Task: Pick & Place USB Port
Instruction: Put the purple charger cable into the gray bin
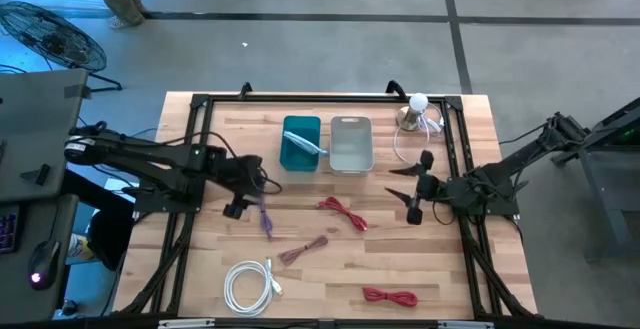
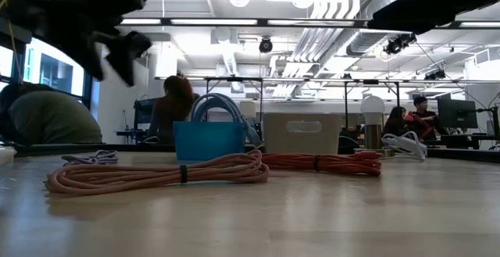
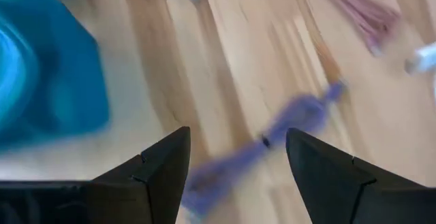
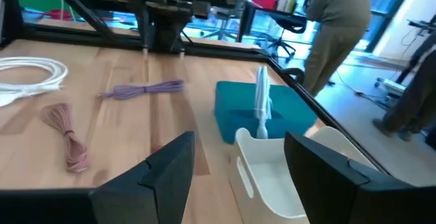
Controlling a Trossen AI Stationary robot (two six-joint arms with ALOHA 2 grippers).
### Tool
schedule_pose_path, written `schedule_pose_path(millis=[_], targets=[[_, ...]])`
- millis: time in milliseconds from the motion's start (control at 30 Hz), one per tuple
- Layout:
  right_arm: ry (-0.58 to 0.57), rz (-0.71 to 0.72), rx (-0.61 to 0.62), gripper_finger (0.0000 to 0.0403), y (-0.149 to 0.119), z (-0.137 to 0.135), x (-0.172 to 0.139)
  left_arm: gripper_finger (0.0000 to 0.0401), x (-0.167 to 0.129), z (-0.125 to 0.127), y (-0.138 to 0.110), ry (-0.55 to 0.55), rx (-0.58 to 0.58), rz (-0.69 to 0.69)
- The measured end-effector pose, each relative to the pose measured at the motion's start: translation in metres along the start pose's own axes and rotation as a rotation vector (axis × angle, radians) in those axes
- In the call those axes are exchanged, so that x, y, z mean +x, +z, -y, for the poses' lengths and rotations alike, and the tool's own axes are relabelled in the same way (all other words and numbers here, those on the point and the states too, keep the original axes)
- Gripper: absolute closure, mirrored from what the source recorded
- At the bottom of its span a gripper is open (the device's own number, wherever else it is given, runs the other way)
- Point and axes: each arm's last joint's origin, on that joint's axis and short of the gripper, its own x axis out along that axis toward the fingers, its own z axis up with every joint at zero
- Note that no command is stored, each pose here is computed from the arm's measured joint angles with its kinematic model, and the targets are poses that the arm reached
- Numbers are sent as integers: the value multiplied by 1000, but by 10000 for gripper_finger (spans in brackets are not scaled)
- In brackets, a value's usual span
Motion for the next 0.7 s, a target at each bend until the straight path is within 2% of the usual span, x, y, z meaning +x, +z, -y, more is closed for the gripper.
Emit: schedule_pose_path(millis=[100, 200, 333, 500, 700], targets=[[12, 1, 5, 183, 0, 0, 0, 164, 0, 7, 0, -21, -59, -13], [16, 0, 6, 182, 0, 0, 0, 164, 0, 15, 2, -43, -16, 7], [16, 0, 23, 183, 0, -1, 0, 164, 0, 26, -1, -69, 253, -28], [52, -2, 51, 183, 0, -2, 0, 164, -1, 34, -5, -44, 500, -72], [59, -4, 106, 183, 0, -2, 0, 164, 1, 35, -5, -10, 672, -96]])
